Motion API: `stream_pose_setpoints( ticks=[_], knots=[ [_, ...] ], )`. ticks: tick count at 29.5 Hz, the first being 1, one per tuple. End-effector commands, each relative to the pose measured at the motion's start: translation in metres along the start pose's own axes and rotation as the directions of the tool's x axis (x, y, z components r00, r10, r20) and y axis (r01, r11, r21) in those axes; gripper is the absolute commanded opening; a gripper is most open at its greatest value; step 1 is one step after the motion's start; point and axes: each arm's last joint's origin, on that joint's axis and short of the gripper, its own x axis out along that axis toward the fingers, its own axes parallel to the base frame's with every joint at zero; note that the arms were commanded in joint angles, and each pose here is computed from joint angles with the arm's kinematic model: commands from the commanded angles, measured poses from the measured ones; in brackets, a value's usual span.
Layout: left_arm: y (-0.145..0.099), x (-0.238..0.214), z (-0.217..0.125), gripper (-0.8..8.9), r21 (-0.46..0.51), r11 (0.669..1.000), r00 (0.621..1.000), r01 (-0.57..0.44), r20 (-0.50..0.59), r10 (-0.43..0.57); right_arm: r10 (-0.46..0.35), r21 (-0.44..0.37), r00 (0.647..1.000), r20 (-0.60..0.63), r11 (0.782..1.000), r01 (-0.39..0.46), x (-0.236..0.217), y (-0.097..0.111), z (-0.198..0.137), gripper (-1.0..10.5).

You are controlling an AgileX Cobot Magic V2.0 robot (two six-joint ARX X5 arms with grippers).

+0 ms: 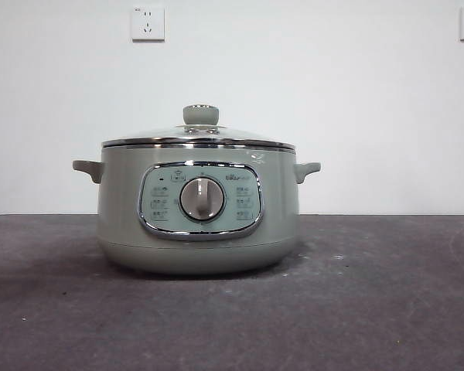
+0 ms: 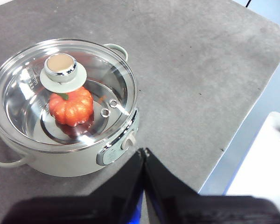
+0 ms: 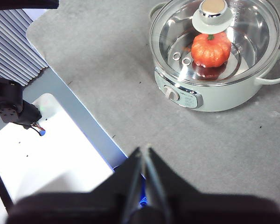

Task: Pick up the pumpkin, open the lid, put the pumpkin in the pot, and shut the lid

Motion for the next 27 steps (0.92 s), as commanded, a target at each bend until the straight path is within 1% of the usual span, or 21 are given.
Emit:
stream_pose_setpoints(
  ticks=[1,12,16,18,19,20,22,25,27],
  knots=[
    [0.000,0.001,0.000,-0.04,0.003,1.000,1.000,0.003,0.000,-0.003,-0.001,0.013,1.000,-0.009,1.000,0.001,-0.003,0.001,-0.003,0.0],
    [0.000,0.002,0.000,-0.05,0.003,1.000,1.000,0.002,-0.001,-0.002,-0.001,0.011,1.000,-0.002,1.000,0.001,-0.005,0.002,-0.004,0.0],
    [0.001,0.002,0.002,-0.04,0.021,1.000,1.000,-0.008,0.018,0.007,-0.001,0.010,1.000,0.000,1.000,0.001,-0.005,0.002,-0.004,0.0],
    [0.002,0.000,0.002,-0.04,0.039,0.997,0.998,-0.060,0.029,0.059,-0.001,0.011,1.000,0.000,1.000,0.001,-0.005,0.002,-0.004,0.0],
    [0.005,-0.005,0.003,-0.04,0.039,0.992,0.991,-0.119,0.058,0.116,-0.001,0.010,1.000,0.000,1.000,0.001,-0.005,0.002,-0.004,0.0],
    [0.008,-0.011,0.005,-0.04,0.037,0.984,0.980,-0.176,0.101,0.172,-0.001,0.011,1.000,0.000,1.000,0.001,-0.005,0.002,-0.004,0.0],
    [0.012,-0.024,0.008,-0.04,0.033,0.967,0.951,-0.254,0.188,0.244,-0.001,0.010,1.000,0.001,1.000,0.001,-0.006,0.002,-0.005,0.0],
    [0.016,-0.048,0.007,-0.04,0.019,0.933,0.882,-0.359,0.332,0.333,-0.001,0.010,1.000,0.002,1.000,0.001,-0.006,0.002,-0.005,0.0],
    [0.017,-0.059,0.000,-0.04,0.002,0.902,0.820,-0.432,0.417,0.392,-0.001,0.010,1.000,0.003,1.000,0.001,-0.006,0.002,-0.005,0.0]
  ],
)
